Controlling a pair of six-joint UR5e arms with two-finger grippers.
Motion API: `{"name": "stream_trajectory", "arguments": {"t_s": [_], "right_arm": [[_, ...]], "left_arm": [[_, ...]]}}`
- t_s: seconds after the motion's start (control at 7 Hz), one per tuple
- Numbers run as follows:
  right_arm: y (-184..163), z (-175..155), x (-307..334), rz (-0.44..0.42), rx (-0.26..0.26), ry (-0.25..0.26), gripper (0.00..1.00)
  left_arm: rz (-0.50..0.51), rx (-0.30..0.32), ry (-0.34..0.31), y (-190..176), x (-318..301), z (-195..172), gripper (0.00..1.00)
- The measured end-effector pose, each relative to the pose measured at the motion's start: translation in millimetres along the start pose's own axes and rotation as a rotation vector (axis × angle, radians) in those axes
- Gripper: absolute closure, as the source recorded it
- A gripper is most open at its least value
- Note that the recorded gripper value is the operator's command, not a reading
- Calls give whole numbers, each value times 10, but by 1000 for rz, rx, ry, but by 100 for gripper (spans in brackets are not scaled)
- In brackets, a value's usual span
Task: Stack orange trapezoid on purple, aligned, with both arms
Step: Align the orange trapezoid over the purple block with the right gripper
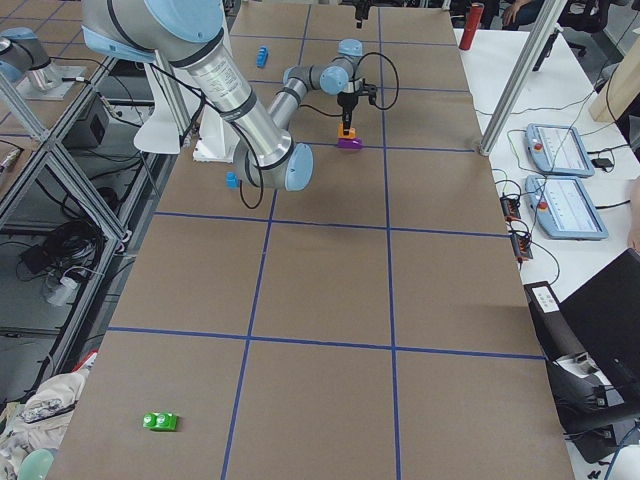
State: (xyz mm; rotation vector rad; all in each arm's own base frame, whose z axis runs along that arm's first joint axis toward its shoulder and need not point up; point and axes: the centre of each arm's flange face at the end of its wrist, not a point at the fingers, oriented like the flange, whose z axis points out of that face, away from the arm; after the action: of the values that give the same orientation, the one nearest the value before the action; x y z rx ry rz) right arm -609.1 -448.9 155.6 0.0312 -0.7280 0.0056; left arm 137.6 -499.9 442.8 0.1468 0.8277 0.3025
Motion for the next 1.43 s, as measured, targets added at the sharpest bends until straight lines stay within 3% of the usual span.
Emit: {"name": "stream_trajectory", "arguments": {"t_s": [1.43], "right_arm": [[147,141,-47,-27,24,15,100]], "left_arm": [[-2,-4,-1,-1,-19,21,0]]}}
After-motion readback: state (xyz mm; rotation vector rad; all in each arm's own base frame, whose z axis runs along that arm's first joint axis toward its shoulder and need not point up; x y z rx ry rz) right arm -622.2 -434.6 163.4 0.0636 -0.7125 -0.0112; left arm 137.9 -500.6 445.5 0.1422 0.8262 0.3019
